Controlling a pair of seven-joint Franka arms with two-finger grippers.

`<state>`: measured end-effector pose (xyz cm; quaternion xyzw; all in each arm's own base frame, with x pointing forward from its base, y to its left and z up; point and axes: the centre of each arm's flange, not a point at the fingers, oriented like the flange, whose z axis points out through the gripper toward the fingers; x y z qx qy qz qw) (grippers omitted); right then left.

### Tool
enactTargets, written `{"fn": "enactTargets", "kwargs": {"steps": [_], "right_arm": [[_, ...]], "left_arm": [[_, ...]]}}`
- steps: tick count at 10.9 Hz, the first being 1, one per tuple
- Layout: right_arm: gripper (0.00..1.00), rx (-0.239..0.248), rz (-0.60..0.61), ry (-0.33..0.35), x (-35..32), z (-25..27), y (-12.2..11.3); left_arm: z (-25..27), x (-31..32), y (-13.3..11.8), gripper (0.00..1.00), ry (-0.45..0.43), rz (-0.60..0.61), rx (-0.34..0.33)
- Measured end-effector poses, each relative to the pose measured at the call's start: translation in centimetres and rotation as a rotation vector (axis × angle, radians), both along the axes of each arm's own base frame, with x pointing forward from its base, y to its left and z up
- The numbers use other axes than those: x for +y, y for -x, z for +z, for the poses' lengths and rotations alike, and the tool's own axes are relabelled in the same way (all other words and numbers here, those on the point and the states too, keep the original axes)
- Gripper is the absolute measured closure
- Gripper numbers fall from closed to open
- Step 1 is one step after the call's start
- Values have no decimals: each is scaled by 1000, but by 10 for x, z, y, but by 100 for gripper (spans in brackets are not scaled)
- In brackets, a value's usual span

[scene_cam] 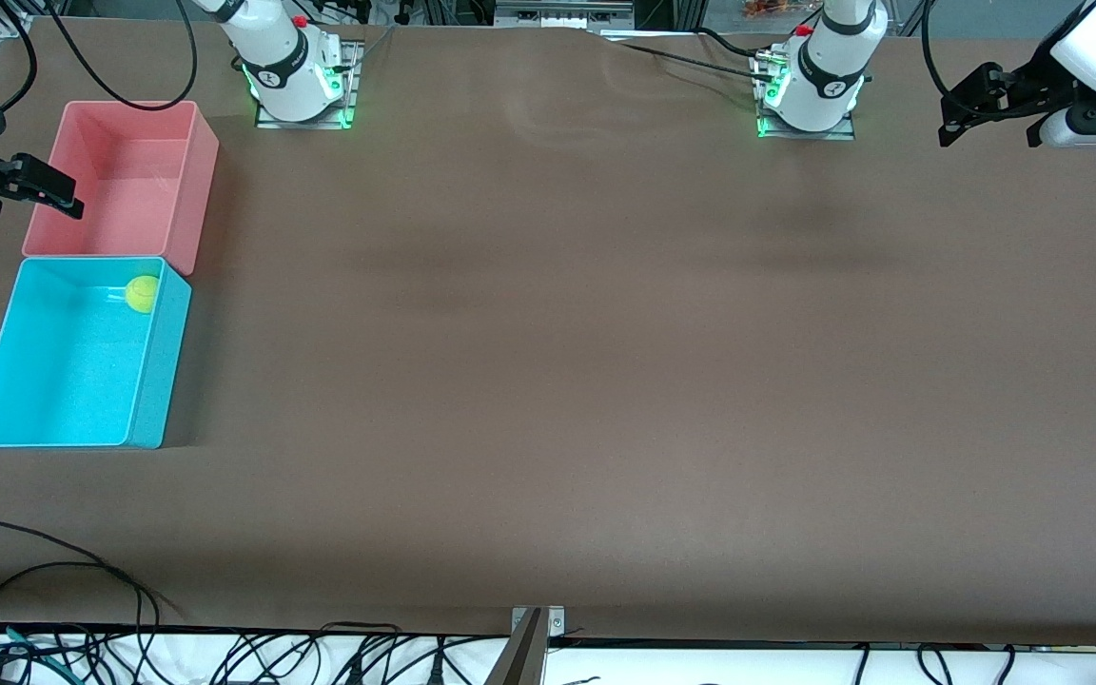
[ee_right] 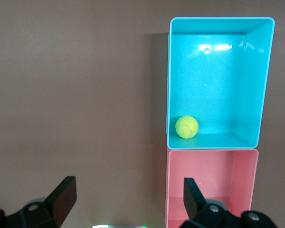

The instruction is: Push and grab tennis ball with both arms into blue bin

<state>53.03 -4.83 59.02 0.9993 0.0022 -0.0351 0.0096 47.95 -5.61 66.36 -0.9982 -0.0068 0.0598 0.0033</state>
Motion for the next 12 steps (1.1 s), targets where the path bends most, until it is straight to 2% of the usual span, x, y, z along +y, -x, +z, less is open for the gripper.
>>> {"fn": "enactTargets", "kwargs": {"steps": [4, 8, 12], "right_arm": [[0, 9, 1, -26, 5, -4, -2], [0, -8, 15, -25, 13, 8, -3], [0, 2, 15, -26, 12, 9, -2]], "left_arm": [[0, 0, 0, 0, 0, 0, 0], [0, 0, 0, 0, 0, 0, 0], [0, 0, 0, 0, 0, 0, 0]]}}
